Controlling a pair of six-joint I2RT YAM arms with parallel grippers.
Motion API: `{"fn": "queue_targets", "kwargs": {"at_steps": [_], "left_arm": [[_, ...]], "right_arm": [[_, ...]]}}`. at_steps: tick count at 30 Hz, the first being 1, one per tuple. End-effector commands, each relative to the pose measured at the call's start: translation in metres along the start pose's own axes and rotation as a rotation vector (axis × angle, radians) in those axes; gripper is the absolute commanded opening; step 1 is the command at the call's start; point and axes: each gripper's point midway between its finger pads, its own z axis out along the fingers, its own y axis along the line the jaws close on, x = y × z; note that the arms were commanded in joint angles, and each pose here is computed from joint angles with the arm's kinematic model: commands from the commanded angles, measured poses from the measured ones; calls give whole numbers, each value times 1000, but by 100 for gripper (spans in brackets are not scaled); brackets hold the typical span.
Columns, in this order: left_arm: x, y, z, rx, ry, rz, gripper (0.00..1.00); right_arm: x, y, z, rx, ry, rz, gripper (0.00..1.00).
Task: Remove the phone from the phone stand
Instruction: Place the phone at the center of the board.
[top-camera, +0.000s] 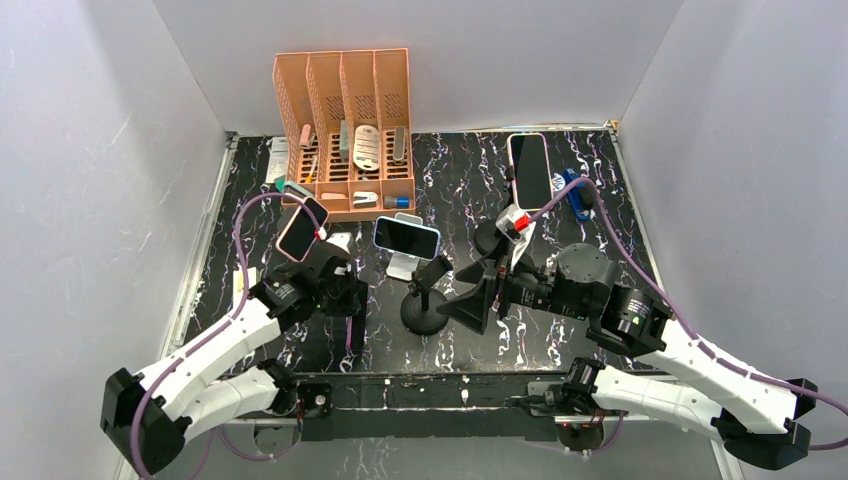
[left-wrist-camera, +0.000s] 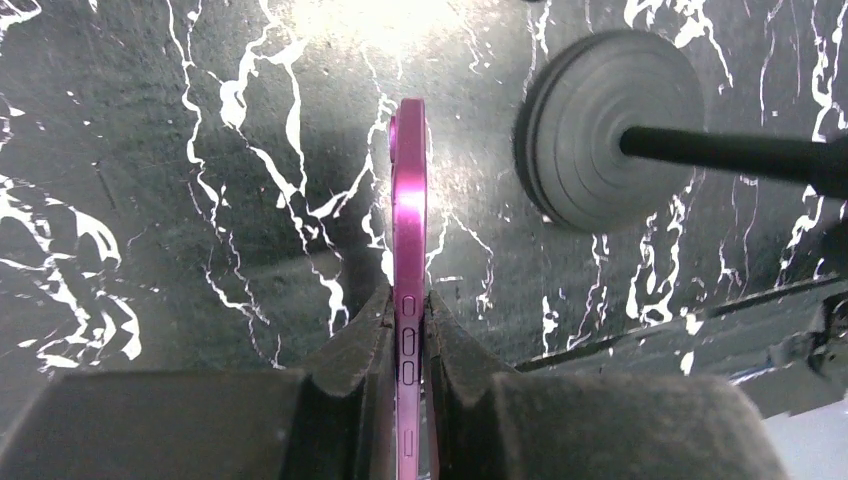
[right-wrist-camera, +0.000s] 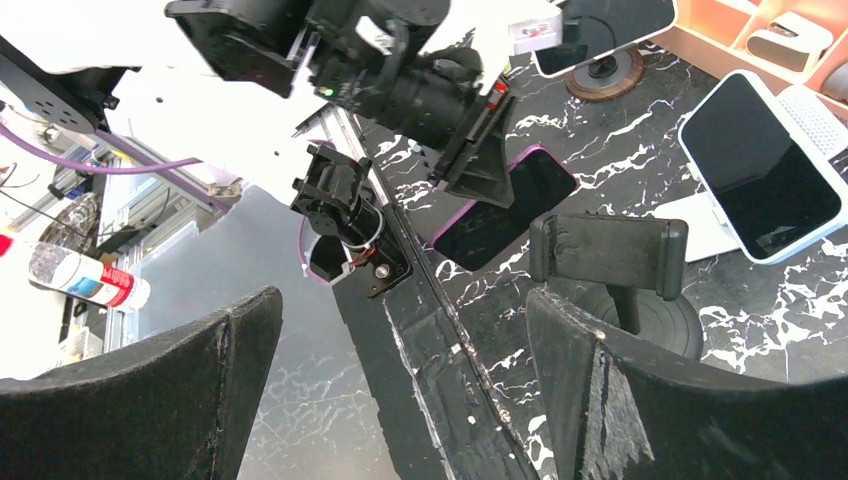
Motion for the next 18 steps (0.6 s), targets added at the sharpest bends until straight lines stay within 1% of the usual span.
{"fn": "queue_targets", "kwargs": {"at_steps": [1,8,12,18], "left_arm": [[-5,-29,11,223,42,-86,0],[10,-26,36,269,132,-163,0],[9,-25,40,275,156,-181,0],[19,-22,52,271,219,-203,0]], "right_arm": [[-8,10,0,-52,-41,-3,99],[-3,9,-1,-55,-40,6,99],[-2,9,-2,-56,-39,6,99],[3,6,0,-50,-32,7,99]]}}
